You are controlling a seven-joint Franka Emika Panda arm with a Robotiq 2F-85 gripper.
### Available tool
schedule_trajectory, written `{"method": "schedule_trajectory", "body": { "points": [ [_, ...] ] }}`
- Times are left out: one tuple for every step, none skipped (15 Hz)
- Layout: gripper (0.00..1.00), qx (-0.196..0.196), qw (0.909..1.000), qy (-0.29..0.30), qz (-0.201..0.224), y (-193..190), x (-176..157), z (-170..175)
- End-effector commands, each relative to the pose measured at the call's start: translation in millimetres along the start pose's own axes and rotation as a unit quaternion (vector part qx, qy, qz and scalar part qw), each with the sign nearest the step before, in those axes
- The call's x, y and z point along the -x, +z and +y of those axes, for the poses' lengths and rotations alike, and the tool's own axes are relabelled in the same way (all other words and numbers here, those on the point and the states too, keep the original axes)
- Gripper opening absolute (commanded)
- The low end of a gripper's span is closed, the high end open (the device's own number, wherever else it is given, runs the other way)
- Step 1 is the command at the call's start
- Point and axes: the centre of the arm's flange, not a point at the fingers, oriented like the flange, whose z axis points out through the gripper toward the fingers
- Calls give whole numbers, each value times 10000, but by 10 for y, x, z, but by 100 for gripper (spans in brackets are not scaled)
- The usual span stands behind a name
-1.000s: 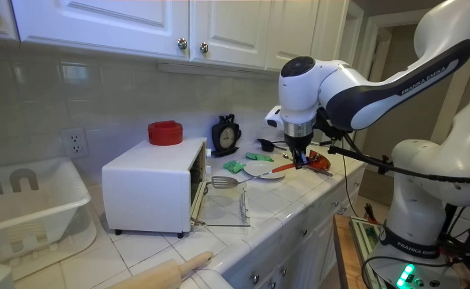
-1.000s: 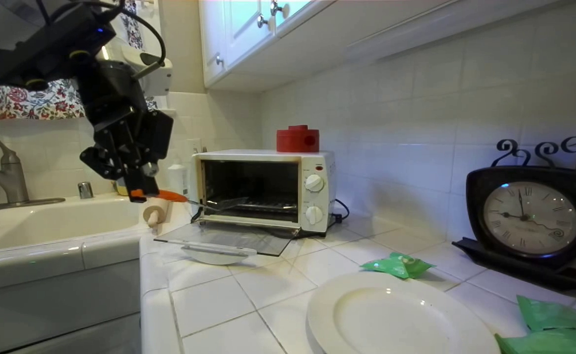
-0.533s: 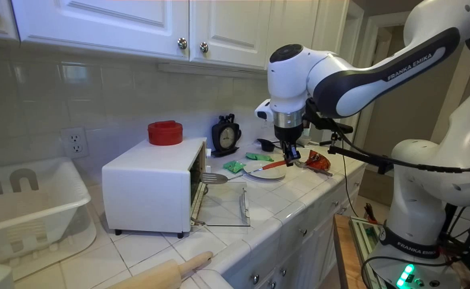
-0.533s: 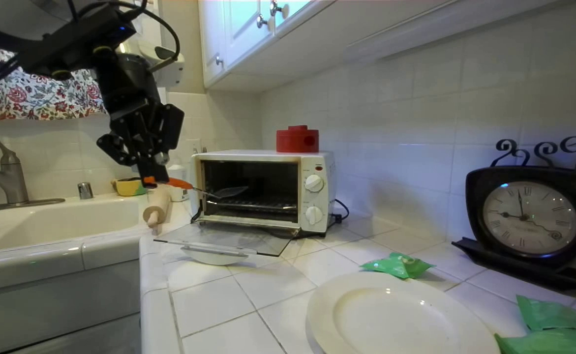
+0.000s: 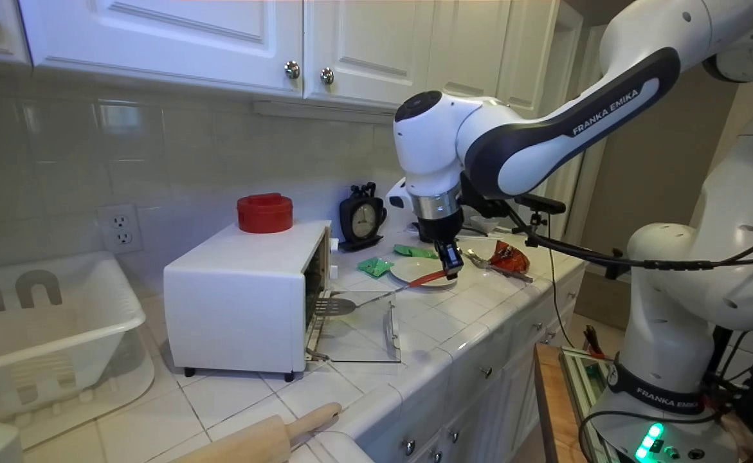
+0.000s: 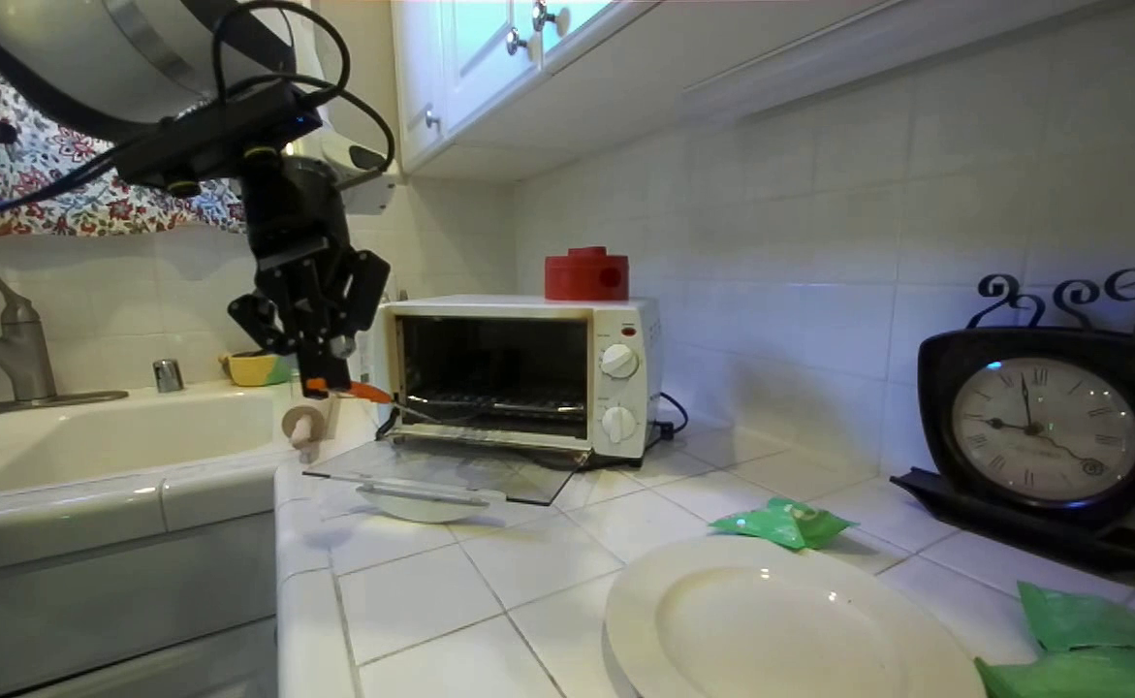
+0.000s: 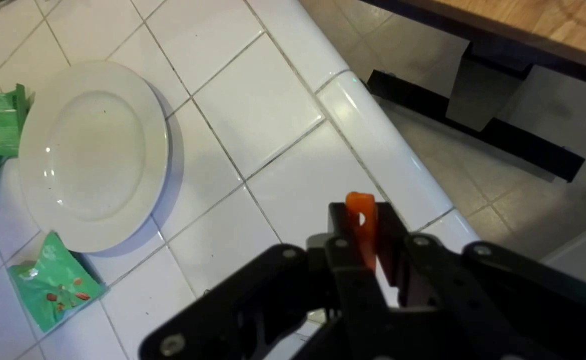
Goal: Use the spatula to take the black item out of the stove
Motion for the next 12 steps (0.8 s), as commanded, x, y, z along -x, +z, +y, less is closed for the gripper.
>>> {"method": "schedule_trajectory", "body": {
  "points": [
    [4,-143,9999,22,-87,-84,-256,-18],
    [4,-162,9998,24,-73,-102,-315,-13],
    [4,-190,9998,30,-69,-137,-363,-4],
    [4,-219,9997,32,-65,-170,-409,4],
    [4,-241,9997,47,-56,-201,-459,15],
    [4,-269,9996,54,-64,-226,-517,25],
    [4,-293,9995,57,-105,-247,-560,30],
    [4,-329,9994,60,-105,-270,-607,30],
    [4,-371,9992,68,-90,-291,-659,26],
    [4,-402,9991,82,-72,-303,-703,30],
    [4,-435,9990,110,-74,-315,-739,42],
    [4,-487,9987,123,-124,-331,-761,58]
  ]
}}
